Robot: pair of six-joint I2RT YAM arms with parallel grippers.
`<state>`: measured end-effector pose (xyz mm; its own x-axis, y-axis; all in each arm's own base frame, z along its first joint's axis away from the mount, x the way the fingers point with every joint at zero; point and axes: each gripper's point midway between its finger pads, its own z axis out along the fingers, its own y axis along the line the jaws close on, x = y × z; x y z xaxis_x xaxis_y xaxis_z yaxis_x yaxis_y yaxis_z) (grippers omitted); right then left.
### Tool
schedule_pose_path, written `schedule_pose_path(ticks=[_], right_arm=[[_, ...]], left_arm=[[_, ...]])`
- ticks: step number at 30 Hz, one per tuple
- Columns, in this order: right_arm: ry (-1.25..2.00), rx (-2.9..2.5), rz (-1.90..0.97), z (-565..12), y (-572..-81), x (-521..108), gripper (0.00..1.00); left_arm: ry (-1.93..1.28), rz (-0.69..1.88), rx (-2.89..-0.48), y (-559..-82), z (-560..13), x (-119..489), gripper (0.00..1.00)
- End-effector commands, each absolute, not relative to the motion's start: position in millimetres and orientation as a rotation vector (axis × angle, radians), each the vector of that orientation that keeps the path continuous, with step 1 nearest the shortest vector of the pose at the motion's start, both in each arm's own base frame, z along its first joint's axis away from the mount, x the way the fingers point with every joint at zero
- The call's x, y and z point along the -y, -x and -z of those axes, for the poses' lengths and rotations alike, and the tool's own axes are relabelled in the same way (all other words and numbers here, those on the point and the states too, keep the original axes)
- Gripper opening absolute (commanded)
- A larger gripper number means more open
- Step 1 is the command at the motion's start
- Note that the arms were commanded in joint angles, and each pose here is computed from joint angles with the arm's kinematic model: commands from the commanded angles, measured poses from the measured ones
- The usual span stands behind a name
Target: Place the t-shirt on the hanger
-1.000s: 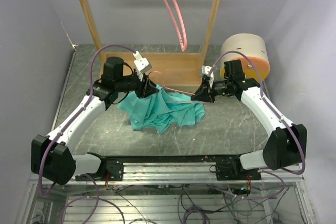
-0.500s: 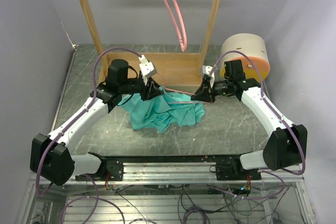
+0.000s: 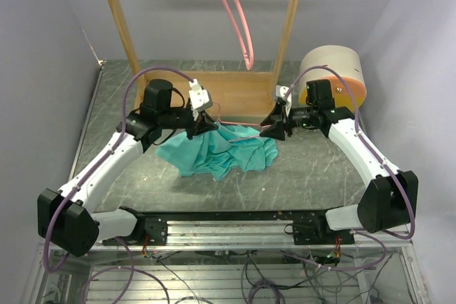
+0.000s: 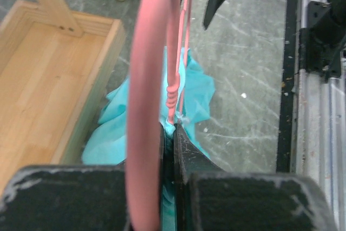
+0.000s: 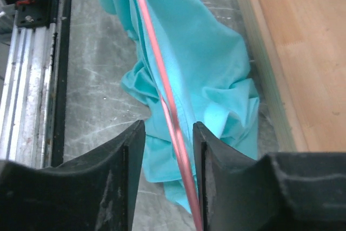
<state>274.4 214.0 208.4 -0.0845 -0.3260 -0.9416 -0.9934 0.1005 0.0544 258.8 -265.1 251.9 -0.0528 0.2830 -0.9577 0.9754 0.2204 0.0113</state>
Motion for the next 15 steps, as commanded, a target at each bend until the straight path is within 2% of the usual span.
schedule_pose_path(ticks=[1,4,10,15], right_arm=[[1.276,-1.537,-0.922,-230.7,-280.9,-208.4,0.46],[1.214,-1.539,-0.89,-244.0,-285.7,-206.7,0.51],[0.949,-1.664,-0.829,-269.4,-303.0,-196.8,0.52],[0.587,-1.908,-0.809,-255.3,-313.5,-179.4,0.43]], left_arm=[[-1.233,0.727,-1.548,-275.4,-269.3,233.7,0.07],[-1.232,0.681,-1.581,-280.1,-271.5,217.9,0.07],[-1.198,0.629,-1.664,-286.1,-269.3,193.6,0.07],[-1.144,0.659,-1.691,-288.4,-276.7,189.1,0.07]])
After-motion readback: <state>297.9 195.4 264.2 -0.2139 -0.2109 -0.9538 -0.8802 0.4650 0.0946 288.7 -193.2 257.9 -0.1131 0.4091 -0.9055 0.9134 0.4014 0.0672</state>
